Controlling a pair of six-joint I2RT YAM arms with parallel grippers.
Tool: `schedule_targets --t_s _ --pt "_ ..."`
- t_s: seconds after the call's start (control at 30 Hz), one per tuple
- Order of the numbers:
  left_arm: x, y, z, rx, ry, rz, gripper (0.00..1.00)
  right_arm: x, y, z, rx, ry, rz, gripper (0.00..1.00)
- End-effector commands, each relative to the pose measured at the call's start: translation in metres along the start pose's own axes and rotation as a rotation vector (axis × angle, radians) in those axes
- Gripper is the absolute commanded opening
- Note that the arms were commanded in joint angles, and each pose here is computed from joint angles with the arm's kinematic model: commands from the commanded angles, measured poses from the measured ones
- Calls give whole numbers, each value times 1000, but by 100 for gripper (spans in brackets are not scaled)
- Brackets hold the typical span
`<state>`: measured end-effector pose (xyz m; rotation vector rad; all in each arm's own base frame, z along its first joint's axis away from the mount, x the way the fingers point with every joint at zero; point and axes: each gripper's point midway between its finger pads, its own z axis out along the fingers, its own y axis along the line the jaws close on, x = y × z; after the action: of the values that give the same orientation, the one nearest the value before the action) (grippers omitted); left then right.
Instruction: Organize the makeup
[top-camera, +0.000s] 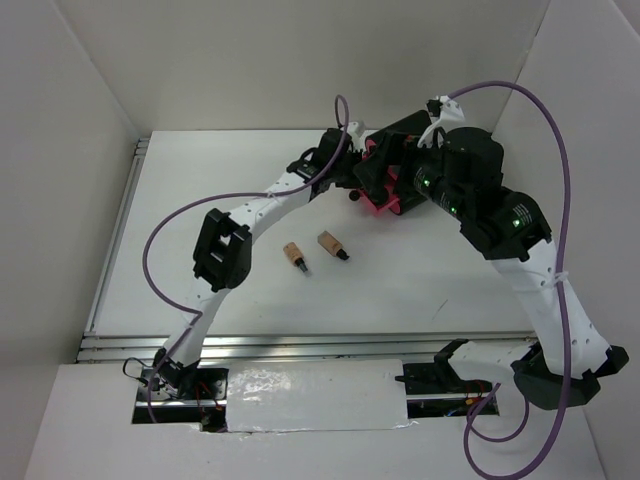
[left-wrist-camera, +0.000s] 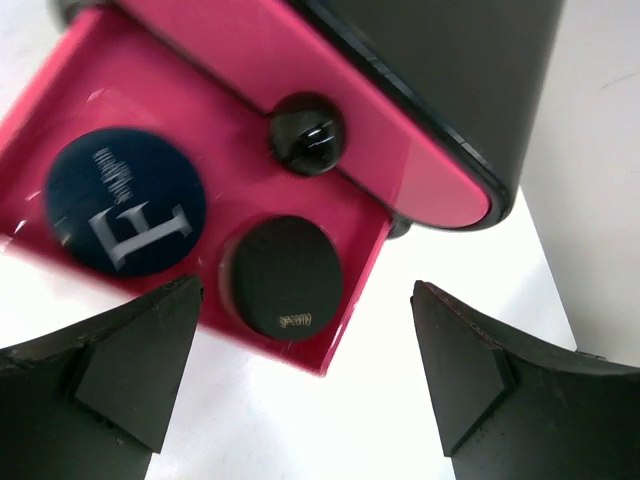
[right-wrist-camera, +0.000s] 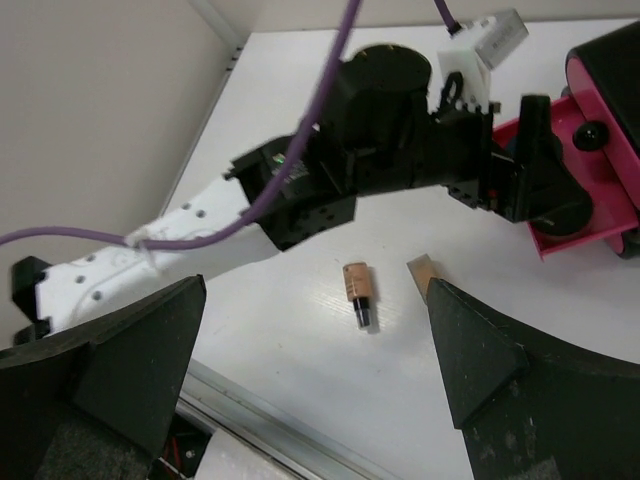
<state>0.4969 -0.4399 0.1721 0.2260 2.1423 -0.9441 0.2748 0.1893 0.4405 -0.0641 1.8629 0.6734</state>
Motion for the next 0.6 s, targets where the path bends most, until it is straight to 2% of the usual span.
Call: schedule_targets --t_s 0.0,0.07,0.1,0.13,0.17,0.2,0.23,0.27,0.3,0.33,0.37,0.4,0.43,0.47,0.5,0.57 --pt "-82 -23 -66 -19 -157 -36 99 0 -10 6 28 -25 -20 99" --pt "-93 19 -85 -136 -170 -113 99 8 -10 17 10 -13 -37 92" --pt "-104 27 -106 -174 -189 -162 99 13 -10 22 4 -7 -51 83" --pt "-92 71 -120 -300 -155 -219 99 16 -11 33 -4 -11 -81 78" --pt "-89 86 -134 -351 -148 -250 99 32 -15 45 -8 32 -94 73" --pt "-100 92 -162 -403 -191 -278 99 38 -15 53 -14 51 -107 64" --pt "-85 133 -185 -548 -169 -321 99 52 -18 72 -18 92 -145 60" --pt "-82 145 -202 -604 -173 -349 99 63 -18 83 -38 126 -163 56" --pt "-87 148 -228 -637 -199 -366 99 71 -16 93 -59 158 -174 33" --pt "-86 167 -249 -690 -206 -394 99 96 -26 118 -27 240 -189 21" --pt "-67 178 -259 -724 -161 -412 99 99 -28 132 -10 259 -224 16" --pt "-72 174 -279 -714 -184 -401 99 105 -42 145 68 283 -256 11" --pt "-58 186 -289 -741 -159 -415 99 144 -67 171 153 417 -308 11" --pt "-60 179 -304 -730 -172 -394 100 139 -69 185 205 411 -336 9" --pt "-57 180 -312 -734 -173 -387 99 160 -98 204 328 460 -375 7" --pt "-43 175 -324 -732 -143 -359 99 160 -111 217 394 466 -418 6"
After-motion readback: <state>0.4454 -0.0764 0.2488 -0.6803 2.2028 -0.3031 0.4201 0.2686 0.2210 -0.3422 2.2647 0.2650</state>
